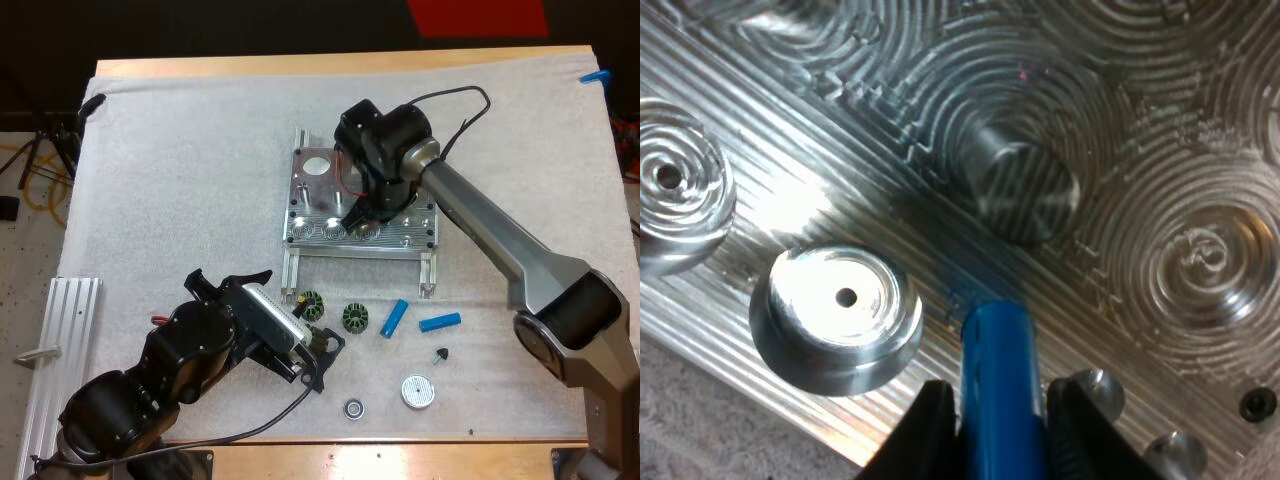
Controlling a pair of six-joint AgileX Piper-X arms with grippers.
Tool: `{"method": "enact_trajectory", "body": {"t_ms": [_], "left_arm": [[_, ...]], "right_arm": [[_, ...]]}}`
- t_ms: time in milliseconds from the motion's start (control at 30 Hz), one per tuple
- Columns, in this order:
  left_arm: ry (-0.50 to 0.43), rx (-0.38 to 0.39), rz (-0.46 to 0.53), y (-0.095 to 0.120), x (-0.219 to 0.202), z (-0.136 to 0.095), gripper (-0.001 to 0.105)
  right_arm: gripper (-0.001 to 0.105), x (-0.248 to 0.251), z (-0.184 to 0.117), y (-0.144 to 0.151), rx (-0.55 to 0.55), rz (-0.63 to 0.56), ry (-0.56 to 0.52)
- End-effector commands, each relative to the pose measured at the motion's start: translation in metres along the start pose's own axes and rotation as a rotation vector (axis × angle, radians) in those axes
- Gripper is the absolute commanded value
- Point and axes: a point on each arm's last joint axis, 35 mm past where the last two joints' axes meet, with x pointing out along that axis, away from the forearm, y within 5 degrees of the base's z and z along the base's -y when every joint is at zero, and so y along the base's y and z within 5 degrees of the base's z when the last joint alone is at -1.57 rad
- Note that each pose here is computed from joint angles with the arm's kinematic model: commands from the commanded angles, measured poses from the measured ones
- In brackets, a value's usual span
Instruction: Load cells from left to right
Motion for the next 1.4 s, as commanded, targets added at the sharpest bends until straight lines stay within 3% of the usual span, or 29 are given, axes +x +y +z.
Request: {"method": "enact_trajectory", "body": {"t_ms": [0,267,733,1367], "left_arm": [[-0.016,0.001,0.0,0.0,-0.001,0.002,0.054],[-0.016,0.001,0.0,0.0,-0.001,0.002,0.054],[-0.016,0.001,0.0,0.0,-0.001,0.002,0.054],[-0.016,0.001,0.0,0.0,-0.001,0.002,0.054]], "right_arm": [[0.011,0.009,0.0,-0.005,0.018,-0.002,0.011],[0.011,0.009,0.003,-0.014,0.061,-0.017,-0.043],[0.011,0.01,-0.002,-0.015,0.087,-0.093,0.02],[0.011,0.014,-0.007,-0.017,0.09,-0.083,0.053]]}}
